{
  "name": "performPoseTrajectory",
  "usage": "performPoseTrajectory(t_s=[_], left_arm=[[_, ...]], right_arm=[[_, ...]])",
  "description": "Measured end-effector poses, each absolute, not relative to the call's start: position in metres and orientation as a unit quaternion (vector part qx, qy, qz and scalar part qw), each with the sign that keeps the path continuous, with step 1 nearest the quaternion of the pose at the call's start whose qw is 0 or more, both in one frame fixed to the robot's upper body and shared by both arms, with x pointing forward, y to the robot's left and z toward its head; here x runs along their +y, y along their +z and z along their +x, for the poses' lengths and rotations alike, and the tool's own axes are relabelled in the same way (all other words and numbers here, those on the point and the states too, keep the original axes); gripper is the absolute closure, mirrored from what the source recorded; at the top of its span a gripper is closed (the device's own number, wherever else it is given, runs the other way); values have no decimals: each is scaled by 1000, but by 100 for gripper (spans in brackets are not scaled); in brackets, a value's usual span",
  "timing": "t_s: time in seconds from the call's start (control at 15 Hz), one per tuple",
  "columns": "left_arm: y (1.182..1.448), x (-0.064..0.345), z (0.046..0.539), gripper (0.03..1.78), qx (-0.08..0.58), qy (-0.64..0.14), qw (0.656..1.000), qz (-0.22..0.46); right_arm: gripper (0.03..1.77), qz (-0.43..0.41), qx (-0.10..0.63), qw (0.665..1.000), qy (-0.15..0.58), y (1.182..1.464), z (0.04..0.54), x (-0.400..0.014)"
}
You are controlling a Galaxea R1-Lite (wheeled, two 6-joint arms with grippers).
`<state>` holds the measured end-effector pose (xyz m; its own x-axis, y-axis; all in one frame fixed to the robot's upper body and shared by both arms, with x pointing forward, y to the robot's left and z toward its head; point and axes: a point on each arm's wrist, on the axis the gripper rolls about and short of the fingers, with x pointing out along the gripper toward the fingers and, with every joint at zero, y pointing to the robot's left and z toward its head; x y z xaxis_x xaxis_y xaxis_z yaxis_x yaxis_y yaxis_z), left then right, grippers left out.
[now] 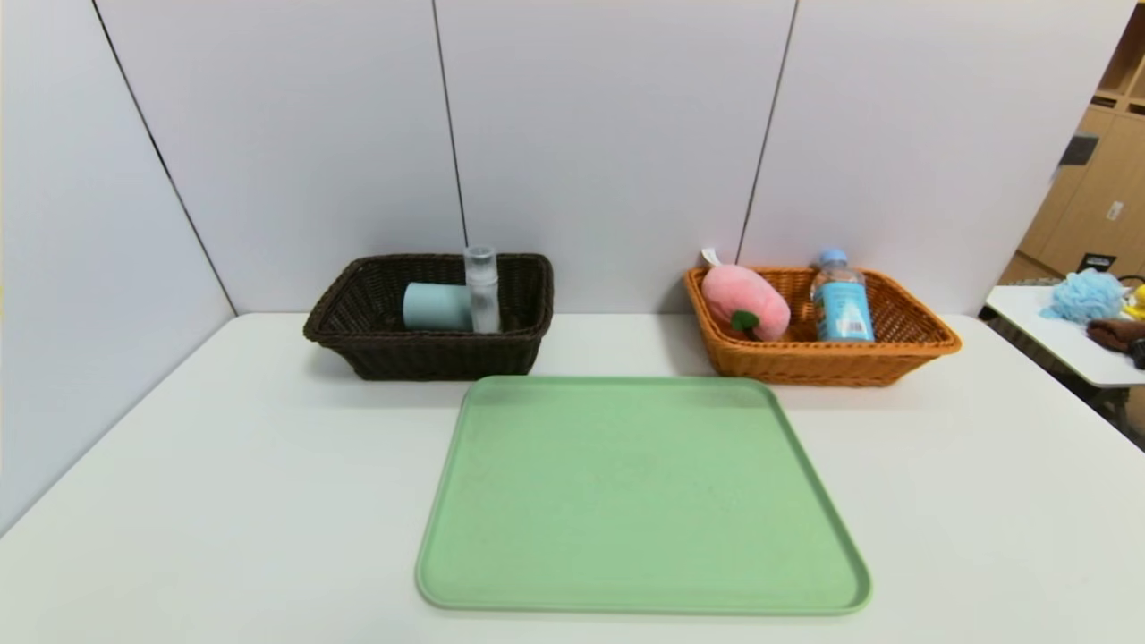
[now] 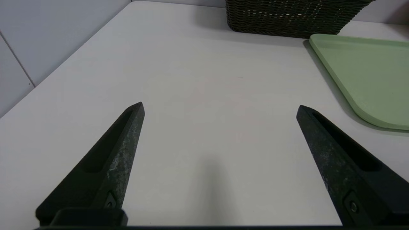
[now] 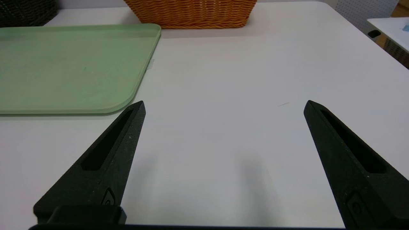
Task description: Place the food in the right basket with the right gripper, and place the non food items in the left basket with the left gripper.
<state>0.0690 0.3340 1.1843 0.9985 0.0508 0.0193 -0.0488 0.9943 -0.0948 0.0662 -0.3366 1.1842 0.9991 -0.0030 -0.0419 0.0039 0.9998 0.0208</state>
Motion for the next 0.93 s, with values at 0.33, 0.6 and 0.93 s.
performPoseTrajectory(t_s=[0.33,0.6,0.93], left_arm=[[1184,334,69,12,-11,25,998,-48],[1184,334,69,12,-11,25,998,-48],[1184,334,69,12,-11,25,998,-48]], right_arm=[[9,10,21,1000,-1,1184,66,-337],[9,10,21,1000,-1,1184,66,-337],[9,10,21,1000,-2,1184,66,-337]])
